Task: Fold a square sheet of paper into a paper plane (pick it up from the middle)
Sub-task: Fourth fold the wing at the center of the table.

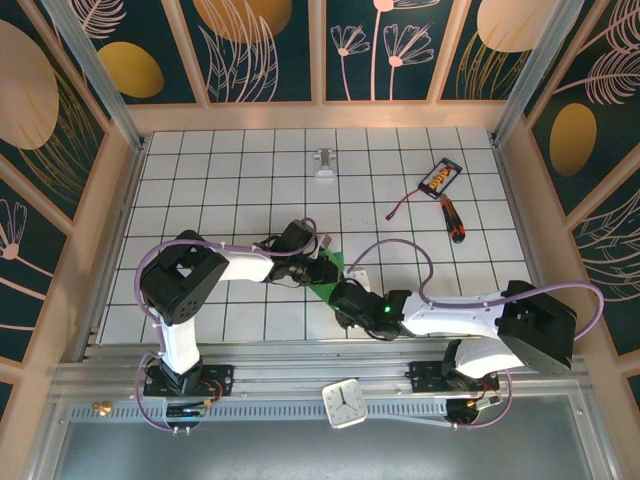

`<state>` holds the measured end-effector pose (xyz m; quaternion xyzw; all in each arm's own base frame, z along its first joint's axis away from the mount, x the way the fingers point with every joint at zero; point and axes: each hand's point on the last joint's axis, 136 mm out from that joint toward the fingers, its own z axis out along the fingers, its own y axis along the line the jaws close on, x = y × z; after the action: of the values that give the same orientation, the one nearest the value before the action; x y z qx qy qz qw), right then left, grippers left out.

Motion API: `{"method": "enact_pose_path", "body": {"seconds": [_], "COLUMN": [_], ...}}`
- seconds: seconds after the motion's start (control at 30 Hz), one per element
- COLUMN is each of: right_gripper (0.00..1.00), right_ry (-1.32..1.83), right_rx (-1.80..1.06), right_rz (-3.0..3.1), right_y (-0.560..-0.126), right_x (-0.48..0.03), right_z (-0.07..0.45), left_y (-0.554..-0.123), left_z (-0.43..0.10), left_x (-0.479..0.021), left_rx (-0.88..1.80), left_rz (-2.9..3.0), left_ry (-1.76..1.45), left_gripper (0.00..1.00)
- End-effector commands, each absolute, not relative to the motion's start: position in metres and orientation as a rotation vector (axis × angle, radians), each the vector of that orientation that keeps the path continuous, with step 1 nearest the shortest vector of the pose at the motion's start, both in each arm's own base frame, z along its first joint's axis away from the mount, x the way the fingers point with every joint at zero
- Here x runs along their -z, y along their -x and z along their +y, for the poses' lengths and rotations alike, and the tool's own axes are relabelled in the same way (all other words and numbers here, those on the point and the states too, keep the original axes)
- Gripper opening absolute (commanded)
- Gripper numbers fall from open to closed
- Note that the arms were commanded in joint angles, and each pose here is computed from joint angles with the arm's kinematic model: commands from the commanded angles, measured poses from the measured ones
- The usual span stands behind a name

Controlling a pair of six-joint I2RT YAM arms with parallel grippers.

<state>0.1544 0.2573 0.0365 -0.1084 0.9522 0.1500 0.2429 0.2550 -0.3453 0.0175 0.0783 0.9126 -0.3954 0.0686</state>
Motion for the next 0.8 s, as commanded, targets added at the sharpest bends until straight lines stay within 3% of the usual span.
{"method": "enact_pose_path", "body": {"seconds": [0.0,0.47,0.77], "right_gripper": [0.27,0.16,0.04], "right_ry": [0.269,0.301,0.263], "right_rx": [-0.39,-0.393,-0.545], "right_rz": [2.583,2.588,2.598], "right_y": [-0.159,-0.163,-0.16], "right_x": [-0.04,-0.031,-0.032], "right_z": [0.261,0.269,0.27], "left_y": [-0.248,-0.249,-0.248], "left_z": [-0.323,-0.324,-0.322], "left_x": [0.016,0.015,0.016], "left_rx": [1.018,1.022,1.019], "left_rz": [2.864,2.86,2.864], "left_ry": [-0.194,-0.203,-0.2], "left_gripper": [0.18,0.18,0.18]}}
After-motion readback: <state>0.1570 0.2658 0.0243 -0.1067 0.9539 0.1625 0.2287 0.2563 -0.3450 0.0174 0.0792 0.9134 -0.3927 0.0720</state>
